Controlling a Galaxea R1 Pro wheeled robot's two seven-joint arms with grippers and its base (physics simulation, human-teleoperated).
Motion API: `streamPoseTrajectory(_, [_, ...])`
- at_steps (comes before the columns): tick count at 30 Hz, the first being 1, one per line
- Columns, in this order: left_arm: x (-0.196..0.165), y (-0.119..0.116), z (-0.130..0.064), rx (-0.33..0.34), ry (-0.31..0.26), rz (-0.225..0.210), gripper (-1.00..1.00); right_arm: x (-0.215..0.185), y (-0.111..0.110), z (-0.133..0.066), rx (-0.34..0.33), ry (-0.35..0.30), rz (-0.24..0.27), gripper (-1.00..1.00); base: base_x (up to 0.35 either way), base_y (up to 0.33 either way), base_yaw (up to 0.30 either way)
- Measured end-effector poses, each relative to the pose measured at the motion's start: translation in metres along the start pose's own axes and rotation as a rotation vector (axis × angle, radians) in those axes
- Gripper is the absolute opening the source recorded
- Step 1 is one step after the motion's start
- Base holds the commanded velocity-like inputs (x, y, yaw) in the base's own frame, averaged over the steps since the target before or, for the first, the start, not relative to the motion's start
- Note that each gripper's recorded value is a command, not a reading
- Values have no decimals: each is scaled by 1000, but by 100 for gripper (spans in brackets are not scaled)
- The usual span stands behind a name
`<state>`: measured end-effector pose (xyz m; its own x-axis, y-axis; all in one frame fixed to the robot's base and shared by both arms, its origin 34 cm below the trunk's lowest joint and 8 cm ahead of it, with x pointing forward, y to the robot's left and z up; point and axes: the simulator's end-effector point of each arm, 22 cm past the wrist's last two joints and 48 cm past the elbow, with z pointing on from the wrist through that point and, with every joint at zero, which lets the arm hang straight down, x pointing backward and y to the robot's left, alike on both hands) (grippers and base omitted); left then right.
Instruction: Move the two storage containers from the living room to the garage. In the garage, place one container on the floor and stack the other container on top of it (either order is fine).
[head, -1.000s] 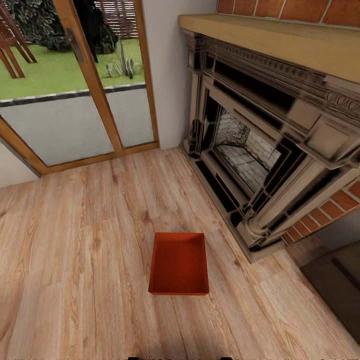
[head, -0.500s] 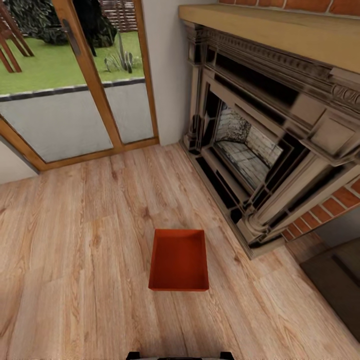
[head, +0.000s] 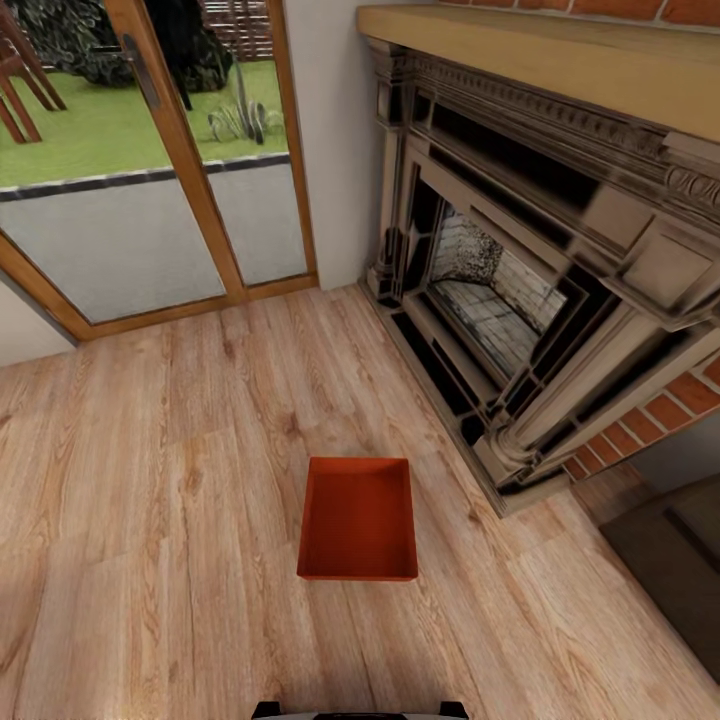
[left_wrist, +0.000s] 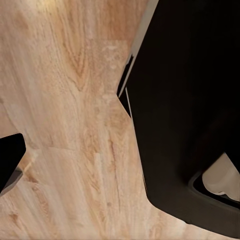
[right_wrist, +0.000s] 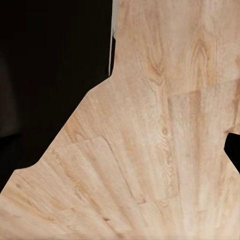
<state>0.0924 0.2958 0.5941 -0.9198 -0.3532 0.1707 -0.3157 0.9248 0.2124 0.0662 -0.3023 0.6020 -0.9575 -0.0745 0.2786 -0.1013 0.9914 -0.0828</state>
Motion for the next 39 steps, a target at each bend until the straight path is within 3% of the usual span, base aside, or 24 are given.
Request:
streamPoseTrajectory(17, [1, -3, 0, 1, -1, 0, 100, 17, -3, -1, 4, 38, -11, 100, 0, 0, 0])
streamPoseTrajectory(26, [-9, -8, 0, 6, -20, 8, 100, 12, -5, 0, 12, 24, -17, 100, 0, 0, 0])
streamPoseTrajectory(27, [-15, -10, 0, 10, -31, 8, 100, 11, -4, 0, 12, 21, -17, 100, 0, 0, 0])
streamPoseTrajectory(30, [-68, -27, -3, 43, -131, -4, 100, -5, -1, 0, 5, -10, -19, 100, 0, 0, 0])
streamPoseTrajectory(31, [-99, -39, -7, 69, -171, -5, 100, -34, 7, 0, -9, -67, -19, 100, 0, 0, 0])
streamPoseTrajectory(34, [-144, -61, -20, 118, -188, 3, 100, -94, 20, -8, -31, -170, -7, 100, 0, 0, 0])
streamPoseTrajectory(37, [-184, -80, -38, 160, -204, 11, 100, -125, 25, -14, -31, -179, 5, 100, 0, 0, 0])
streamPoseTrajectory(39, [-206, -90, -50, 183, -219, 16, 100, -171, 24, -22, -26, -214, 18, 100, 0, 0, 0])
